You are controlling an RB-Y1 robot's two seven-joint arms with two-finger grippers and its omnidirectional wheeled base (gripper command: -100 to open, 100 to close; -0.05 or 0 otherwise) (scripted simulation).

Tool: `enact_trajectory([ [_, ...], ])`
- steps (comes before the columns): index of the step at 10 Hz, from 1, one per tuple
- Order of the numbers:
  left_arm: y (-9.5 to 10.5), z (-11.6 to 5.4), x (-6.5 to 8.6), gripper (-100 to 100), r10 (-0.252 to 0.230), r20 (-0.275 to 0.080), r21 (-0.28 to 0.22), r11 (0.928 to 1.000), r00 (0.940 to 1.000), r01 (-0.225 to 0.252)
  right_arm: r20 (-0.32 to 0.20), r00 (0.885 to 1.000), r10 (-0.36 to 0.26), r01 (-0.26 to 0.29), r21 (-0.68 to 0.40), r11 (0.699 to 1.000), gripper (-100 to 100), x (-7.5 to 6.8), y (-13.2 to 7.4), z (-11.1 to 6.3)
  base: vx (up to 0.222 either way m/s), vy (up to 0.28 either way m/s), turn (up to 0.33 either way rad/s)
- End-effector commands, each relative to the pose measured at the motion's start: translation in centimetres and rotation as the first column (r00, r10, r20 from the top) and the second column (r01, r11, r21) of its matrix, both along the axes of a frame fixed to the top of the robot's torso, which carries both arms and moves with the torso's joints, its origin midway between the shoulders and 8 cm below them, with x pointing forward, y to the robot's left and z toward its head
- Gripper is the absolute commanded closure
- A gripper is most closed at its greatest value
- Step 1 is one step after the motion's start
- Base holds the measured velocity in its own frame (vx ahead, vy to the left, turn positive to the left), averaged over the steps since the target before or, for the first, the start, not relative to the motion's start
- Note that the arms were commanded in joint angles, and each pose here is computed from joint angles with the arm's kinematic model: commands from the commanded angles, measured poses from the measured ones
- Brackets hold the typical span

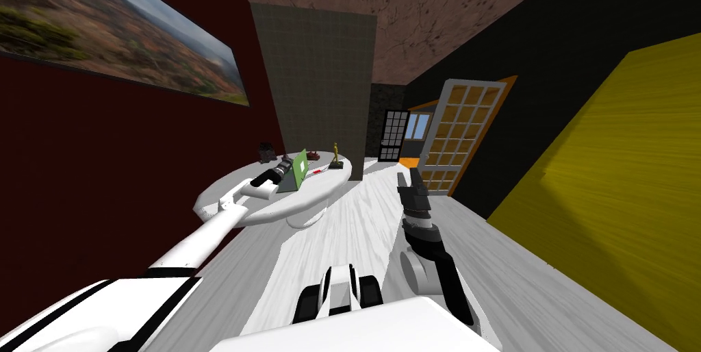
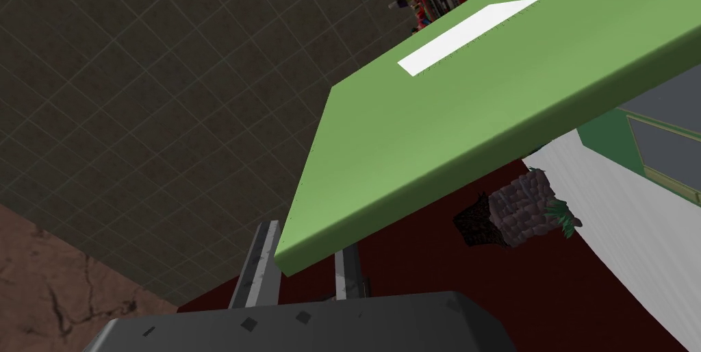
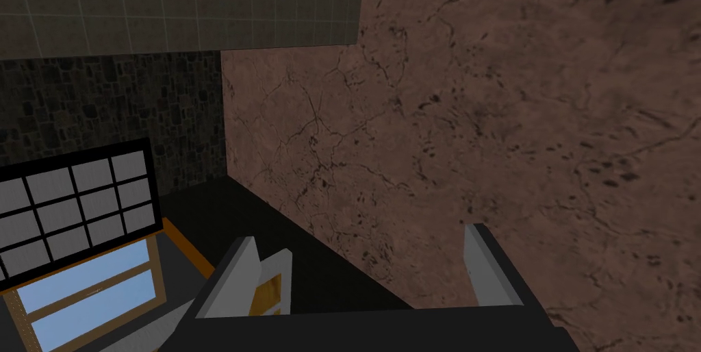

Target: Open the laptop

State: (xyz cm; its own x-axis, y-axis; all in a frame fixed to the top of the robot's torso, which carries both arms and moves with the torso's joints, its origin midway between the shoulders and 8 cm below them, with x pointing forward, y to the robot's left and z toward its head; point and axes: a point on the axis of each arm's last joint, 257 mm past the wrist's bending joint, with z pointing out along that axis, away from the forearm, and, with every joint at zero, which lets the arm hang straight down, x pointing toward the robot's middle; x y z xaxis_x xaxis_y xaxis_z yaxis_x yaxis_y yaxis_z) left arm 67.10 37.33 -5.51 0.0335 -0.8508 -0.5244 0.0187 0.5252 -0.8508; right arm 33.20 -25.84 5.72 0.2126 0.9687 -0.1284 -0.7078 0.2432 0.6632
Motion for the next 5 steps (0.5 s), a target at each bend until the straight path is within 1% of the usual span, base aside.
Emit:
enact_trajectory([
  [1,0.4,-2.7,-1.6,100,0.016,-0.045,-0.002,0.9999,0.9988,-0.016,0.000,1.000,0.000,0.000,0.000,1.000,0,0.0,0.0,0.0,0.010,0.029,-0.021],
  [3,0.4,-2.7,-1.6,100,0.016,-0.045,-0.002,0.9999,0.9988,-0.016,0.000,1.000,0.000,0.000,0.000,1.000,0,0.0,0.0,0.0,0.005,-0.002,0.013],
  [4,1.2,-1.8,-2.4,100,0.045,-0.032,-0.008,0.9989,0.9985,-0.045,0.000,1.000,0.000,0.000,0.000,1.000,0,0.0,0.0,0.0,-0.006,0.027,-0.219],
  [5,1.1,-2.1,-2.9,100,0.045,-0.036,-0.002,0.9990,0.9984,-0.045,0.000,1.000,0.000,0.000,0.000,1.000,0,0.0,0.0,0.0,-0.008,0.048,-0.145],
])
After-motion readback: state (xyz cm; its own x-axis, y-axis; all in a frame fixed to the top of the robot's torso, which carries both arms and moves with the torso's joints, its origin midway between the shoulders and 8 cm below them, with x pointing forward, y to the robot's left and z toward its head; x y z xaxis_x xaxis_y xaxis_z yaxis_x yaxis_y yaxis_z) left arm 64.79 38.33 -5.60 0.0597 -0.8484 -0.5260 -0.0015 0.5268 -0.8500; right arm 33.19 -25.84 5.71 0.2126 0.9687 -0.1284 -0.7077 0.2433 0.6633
